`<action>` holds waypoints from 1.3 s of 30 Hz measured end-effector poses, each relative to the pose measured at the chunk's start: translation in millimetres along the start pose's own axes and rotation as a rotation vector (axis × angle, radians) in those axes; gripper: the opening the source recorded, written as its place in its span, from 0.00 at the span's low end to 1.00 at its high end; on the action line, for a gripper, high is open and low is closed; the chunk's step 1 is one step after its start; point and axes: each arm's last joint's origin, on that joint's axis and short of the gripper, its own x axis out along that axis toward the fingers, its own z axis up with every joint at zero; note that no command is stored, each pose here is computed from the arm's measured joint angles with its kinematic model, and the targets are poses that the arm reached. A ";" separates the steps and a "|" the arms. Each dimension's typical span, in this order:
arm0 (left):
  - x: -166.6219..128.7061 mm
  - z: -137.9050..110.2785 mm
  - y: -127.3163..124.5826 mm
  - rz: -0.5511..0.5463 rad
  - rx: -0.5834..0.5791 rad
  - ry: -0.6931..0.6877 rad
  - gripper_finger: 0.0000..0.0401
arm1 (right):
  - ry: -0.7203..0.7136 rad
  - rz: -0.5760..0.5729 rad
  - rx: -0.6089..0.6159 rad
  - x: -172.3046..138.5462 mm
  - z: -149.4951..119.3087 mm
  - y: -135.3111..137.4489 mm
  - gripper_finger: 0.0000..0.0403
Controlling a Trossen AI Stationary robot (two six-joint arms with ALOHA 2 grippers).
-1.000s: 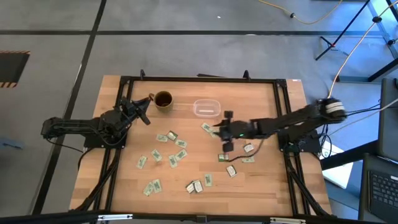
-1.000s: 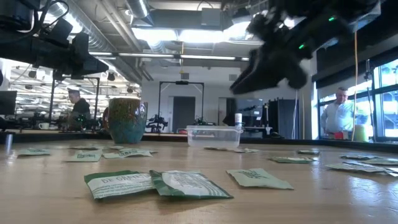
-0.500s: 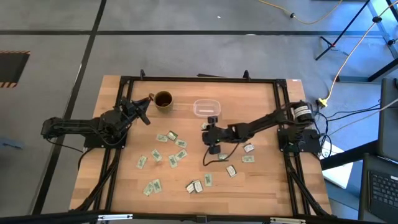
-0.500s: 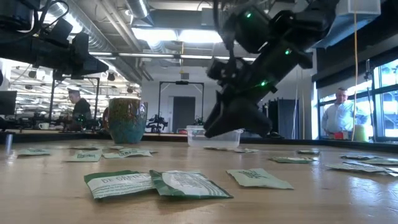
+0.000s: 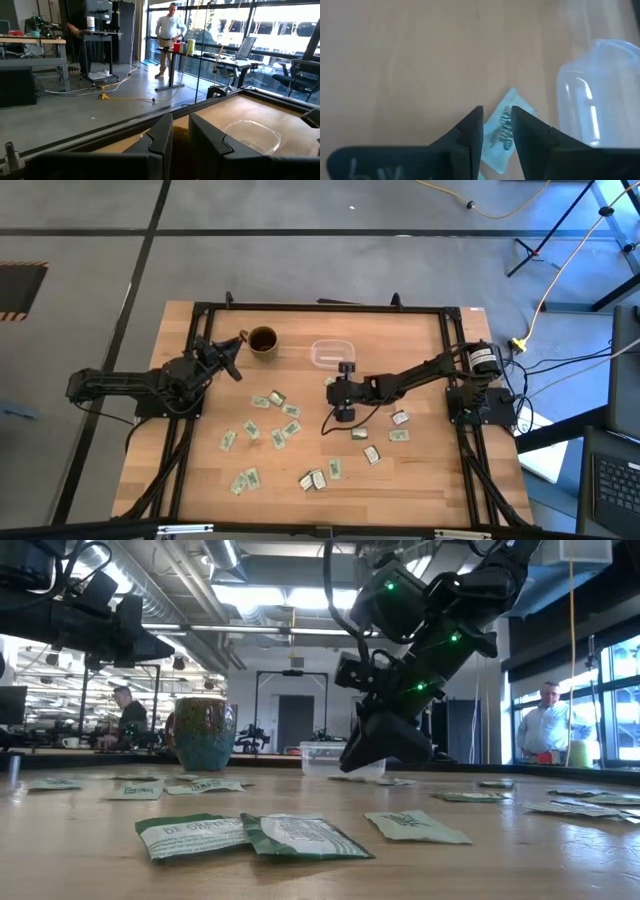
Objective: Pick and place Stevia / Truvia into bins
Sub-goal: Put the stevia packet into the transparent container
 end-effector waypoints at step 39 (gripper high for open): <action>0.0 -2.1 0.2 0.002 0.018 0.017 0.15 | 0.060 0.072 0.110 13.3 -12.0 -14.6 0.25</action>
